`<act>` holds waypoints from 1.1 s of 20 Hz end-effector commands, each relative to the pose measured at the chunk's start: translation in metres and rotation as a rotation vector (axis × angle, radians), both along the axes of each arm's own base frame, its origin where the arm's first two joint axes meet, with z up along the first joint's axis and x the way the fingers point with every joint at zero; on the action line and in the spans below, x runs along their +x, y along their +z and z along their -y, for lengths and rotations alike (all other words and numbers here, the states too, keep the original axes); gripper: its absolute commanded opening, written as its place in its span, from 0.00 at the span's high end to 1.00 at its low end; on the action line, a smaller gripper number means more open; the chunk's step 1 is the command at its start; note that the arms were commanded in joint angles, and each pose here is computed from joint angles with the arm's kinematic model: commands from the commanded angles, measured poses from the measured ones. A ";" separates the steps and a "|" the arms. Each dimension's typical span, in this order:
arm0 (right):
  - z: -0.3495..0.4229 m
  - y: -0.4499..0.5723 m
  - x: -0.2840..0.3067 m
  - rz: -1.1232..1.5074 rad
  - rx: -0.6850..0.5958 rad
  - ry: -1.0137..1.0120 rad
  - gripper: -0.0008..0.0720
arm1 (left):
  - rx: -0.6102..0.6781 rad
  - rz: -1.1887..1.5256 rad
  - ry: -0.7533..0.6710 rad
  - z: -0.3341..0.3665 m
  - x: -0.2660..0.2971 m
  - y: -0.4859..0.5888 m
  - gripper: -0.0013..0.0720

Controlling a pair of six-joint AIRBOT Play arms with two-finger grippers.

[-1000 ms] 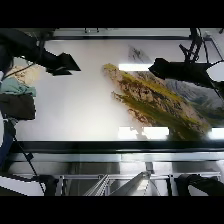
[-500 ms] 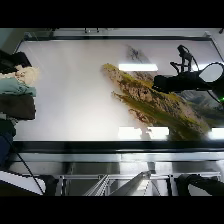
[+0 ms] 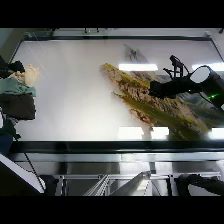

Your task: Fold the shirts.

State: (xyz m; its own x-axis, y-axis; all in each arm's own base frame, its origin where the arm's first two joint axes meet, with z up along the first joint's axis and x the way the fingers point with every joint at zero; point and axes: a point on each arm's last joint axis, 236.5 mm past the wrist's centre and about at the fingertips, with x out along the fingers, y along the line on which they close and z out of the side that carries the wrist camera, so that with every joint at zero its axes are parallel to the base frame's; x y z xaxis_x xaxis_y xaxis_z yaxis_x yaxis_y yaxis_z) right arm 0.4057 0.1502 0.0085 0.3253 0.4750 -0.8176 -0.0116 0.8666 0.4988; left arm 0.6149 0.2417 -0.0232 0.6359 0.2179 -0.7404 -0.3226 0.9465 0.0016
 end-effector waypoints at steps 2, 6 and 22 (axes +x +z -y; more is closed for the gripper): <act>-0.003 -0.012 0.000 -0.039 0.016 -0.008 0.96 | 0.042 0.009 -0.053 0.010 0.024 -0.046 0.01; -0.008 -0.017 0.000 -0.060 0.039 -0.013 0.96 | 0.077 -0.016 -0.134 0.035 0.032 -0.062 0.05; 0.050 -0.021 0.029 0.020 -0.046 -0.122 0.96 | -0.351 -0.054 -1.240 0.504 -0.146 0.178 0.96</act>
